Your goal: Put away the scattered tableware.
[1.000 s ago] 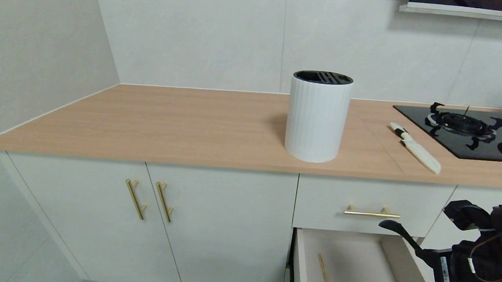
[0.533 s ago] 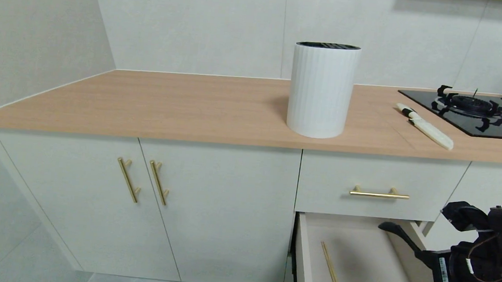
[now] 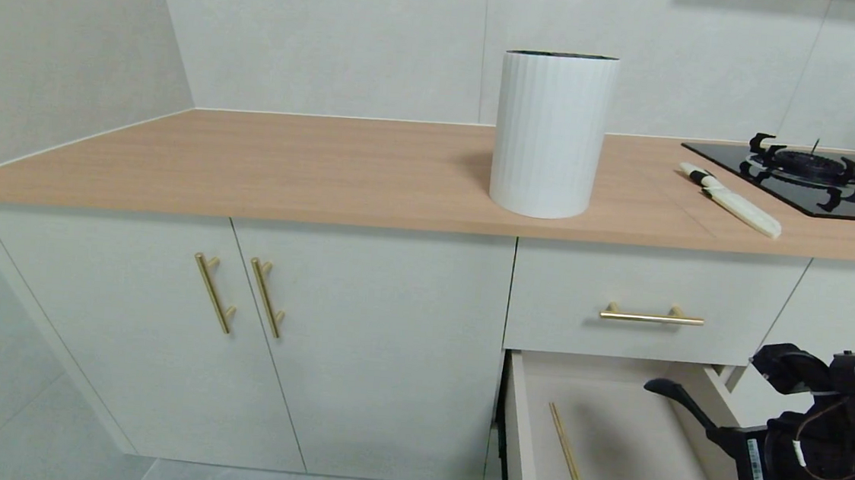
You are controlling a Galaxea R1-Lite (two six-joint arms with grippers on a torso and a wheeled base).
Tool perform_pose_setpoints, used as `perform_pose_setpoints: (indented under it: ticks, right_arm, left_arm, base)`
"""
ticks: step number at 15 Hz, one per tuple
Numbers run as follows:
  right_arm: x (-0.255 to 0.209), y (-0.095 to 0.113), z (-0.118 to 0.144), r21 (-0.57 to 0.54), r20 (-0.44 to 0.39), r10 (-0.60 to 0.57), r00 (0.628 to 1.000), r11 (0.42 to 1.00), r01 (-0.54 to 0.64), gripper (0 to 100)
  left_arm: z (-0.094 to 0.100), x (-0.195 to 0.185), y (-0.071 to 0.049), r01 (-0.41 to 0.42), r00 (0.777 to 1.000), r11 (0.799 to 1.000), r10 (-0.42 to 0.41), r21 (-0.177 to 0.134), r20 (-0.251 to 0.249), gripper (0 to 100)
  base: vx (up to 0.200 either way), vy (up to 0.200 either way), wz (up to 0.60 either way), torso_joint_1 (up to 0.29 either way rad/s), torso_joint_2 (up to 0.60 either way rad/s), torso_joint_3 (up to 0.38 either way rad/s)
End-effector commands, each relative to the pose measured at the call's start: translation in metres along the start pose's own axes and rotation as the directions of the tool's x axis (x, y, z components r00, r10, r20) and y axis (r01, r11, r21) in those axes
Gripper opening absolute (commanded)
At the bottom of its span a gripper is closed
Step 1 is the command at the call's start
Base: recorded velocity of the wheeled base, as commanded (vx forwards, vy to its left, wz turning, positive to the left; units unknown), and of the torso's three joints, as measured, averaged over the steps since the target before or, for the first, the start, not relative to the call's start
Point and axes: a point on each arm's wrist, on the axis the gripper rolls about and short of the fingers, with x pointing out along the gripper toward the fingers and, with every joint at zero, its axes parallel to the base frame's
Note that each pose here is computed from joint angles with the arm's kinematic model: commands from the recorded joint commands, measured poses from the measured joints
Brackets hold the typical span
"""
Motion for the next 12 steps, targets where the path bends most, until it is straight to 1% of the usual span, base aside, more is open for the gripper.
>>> perform_pose_setpoints:
  ticks: [1, 5, 7, 9, 10, 12]
  right_arm:
    - [0.002, 0.000, 0.000, 0.000, -0.006, 0.002, 1.000, 1.000, -0.002, 0]
    - [0.012, 0.002, -0.005, -0.004, -0.048, 0.011, 0.999, 1.000, -0.011, 0]
    - [0.025, 0.009, -0.003, -0.013, -0.023, 0.030, 0.999, 0.999, -0.030, 0]
    - [0.038, 0.018, -0.005, 0.037, -0.039, 0.047, 0.998, 0.998, -0.046, 0]
    - [0.045, 0.022, -0.008, 0.054, -0.052, 0.041, 0.998, 0.998, -0.039, 0]
    - [0.080, 0.029, -0.026, 0.044, -0.102, -0.033, 0.994, 0.998, 0.038, 0]
  left_arm:
    - [0.000, 0.000, 0.000, 0.000, 1.000, 1.000, 0.000, 0.000, 0.000, 100]
    - [0.000, 0.000, 0.000, 0.000, 1.000, 1.000, 0.000, 0.000, 0.001, 100]
    - [0.000, 0.000, 0.000, 0.000, 1.000, 1.000, 0.000, 0.000, 0.000, 100]
    - [0.000, 0.000, 0.000, 0.000, 1.000, 1.000, 0.000, 0.000, 0.000, 100]
    - [0.000, 0.000, 0.000, 0.000, 1.000, 1.000, 0.000, 0.000, 0.000, 100]
    - [0.000, 0.000, 0.000, 0.000, 1.000, 1.000, 0.000, 0.000, 0.001, 100]
  base:
    - [0.000, 0.000, 0.00, 0.000, 0.00, 0.000]
    - [0.000, 0.000, 0.00, 0.000, 0.00, 0.000]
    - [0.000, 0.000, 0.00, 0.000, 0.00, 0.000]
    - [0.000, 0.000, 0.00, 0.000, 0.00, 0.000]
    - [0.000, 0.000, 0.00, 0.000, 0.00, 0.000]
    - [0.000, 0.000, 0.00, 0.000, 0.00, 0.000]
